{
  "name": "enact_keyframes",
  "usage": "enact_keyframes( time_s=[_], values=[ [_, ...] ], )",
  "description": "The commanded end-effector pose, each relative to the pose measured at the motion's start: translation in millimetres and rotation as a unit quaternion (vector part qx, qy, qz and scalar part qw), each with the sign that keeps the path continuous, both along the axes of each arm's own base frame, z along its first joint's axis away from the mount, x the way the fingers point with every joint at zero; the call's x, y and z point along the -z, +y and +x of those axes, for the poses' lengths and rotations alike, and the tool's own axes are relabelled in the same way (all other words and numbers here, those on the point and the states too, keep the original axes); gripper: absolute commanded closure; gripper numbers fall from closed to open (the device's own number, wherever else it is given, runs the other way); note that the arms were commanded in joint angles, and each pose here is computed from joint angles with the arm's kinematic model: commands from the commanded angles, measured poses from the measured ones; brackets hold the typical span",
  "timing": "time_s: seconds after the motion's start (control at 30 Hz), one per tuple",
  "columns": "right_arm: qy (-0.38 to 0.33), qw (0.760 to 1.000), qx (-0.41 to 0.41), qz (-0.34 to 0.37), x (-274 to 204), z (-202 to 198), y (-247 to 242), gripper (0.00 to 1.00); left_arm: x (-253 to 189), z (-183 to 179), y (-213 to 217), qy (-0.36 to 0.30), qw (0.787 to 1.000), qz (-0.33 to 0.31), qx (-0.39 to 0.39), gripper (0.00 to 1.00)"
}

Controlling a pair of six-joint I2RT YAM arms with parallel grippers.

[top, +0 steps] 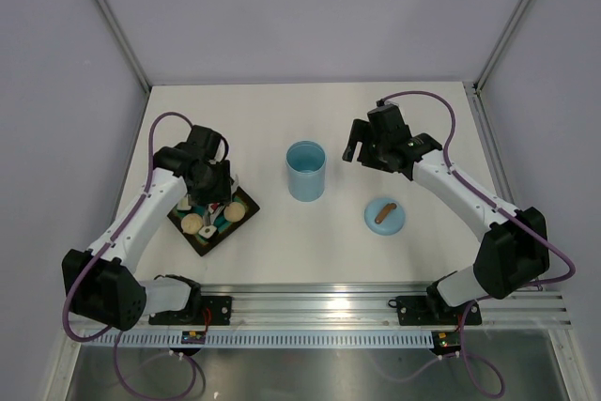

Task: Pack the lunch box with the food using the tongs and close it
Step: Pick up the fake food from the plate.

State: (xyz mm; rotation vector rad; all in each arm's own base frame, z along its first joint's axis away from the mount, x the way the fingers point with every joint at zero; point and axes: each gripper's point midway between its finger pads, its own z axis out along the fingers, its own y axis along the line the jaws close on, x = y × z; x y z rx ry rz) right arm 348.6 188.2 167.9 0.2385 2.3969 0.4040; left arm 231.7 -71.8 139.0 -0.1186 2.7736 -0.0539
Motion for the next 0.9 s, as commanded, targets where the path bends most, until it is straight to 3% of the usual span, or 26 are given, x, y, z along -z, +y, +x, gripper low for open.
enact_keyframes(
  time_s=[0.0, 0.37, 0.67, 0.87],
  values=[
    [-0.017, 1.000, 0.000, 0.018, -12, 2, 2, 0.13, -6, 0, -5, -0.009, 1.000, -0.017, 0.009, 0.44],
    [-0.016, 1.000, -0.003, 0.022, -12, 2, 5, 0.13, -6, -5, -9, 0.002, 1.000, -0.029, 0.010, 0.44],
    [-0.014, 0.999, -0.007, 0.030, -11, 3, 9, 0.13, -7, -10, -4, 0.004, 1.000, -0.021, 0.002, 0.62],
    [-0.013, 0.999, -0.006, 0.032, -12, 2, 9, 0.13, -7, -11, 0, 0.004, 1.000, -0.013, -0.002, 0.62]
  ],
)
